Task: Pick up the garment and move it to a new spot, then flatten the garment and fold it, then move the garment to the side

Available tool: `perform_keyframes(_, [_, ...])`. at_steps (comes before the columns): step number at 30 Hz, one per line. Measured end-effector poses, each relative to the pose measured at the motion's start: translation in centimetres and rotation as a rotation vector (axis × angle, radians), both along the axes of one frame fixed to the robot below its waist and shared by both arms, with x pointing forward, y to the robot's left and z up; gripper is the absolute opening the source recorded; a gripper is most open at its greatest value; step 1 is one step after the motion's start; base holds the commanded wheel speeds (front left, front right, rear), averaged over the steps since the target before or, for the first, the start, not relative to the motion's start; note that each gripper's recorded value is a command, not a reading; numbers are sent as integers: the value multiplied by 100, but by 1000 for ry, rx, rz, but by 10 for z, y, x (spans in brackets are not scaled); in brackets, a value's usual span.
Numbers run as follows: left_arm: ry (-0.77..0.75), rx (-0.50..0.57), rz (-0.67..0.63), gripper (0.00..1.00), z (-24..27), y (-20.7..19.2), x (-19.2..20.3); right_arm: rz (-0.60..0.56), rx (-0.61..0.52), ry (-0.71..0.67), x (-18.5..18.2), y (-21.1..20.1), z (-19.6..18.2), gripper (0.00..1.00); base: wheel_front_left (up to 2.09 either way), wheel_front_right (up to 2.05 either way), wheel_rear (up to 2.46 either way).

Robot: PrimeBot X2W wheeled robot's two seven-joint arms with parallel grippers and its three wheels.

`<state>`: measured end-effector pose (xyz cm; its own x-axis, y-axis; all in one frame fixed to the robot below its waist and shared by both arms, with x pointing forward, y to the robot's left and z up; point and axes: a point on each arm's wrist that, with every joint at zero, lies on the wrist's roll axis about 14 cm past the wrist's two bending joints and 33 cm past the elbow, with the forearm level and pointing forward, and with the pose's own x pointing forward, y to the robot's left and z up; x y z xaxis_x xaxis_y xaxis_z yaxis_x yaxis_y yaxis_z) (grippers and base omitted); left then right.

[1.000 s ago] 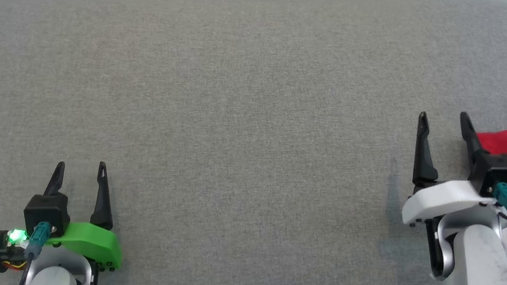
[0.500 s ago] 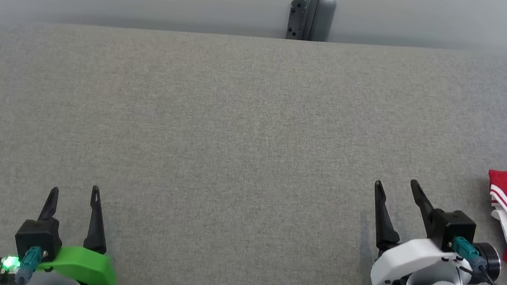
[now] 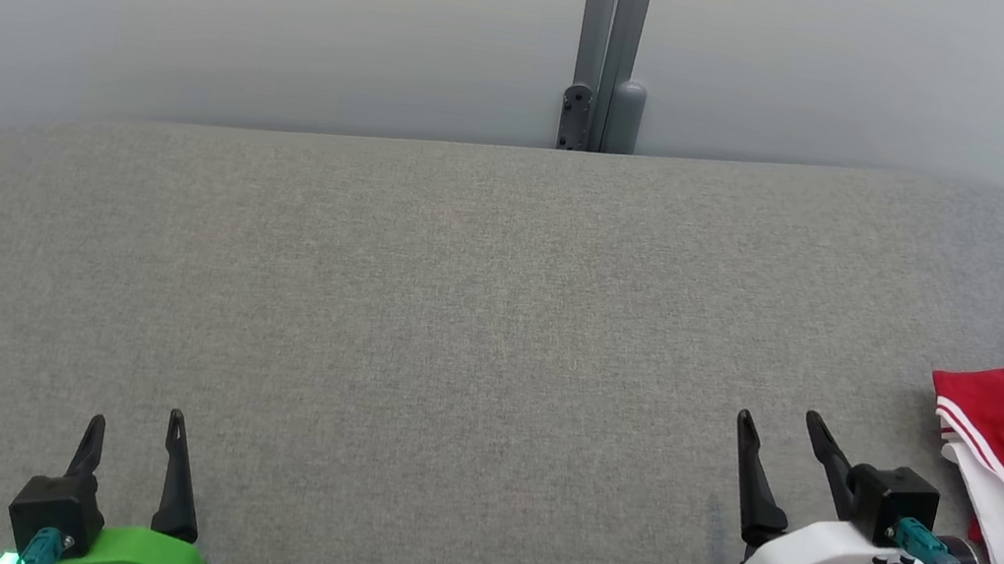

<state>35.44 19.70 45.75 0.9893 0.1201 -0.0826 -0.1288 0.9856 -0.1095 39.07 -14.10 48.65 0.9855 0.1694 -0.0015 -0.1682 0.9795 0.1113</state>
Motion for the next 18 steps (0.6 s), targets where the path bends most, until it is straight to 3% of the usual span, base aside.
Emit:
perform_keyframes(8, [-2, -12, -12, 100, 0, -3, -2, -24, 17, -10, -3, -8, 4, 100, 0, 0, 0])
perform_keyframes(9, [3, -13, -12, 0, -1, -3, -2, -24, 17, -6, -3, -7, 3, 0, 0, 0, 0])
perform_keyframes(14, [65, -28, -8, 0, -19, -4, -9, -33, 31, 78, -16, -8, -23, 0, 0, 0, 0])
perform_keyframes(18, [87, -104, 17, 0, -24, 0, -10, -65, 103, 101, -15, -14, -25, 0, 0, 0, 0])
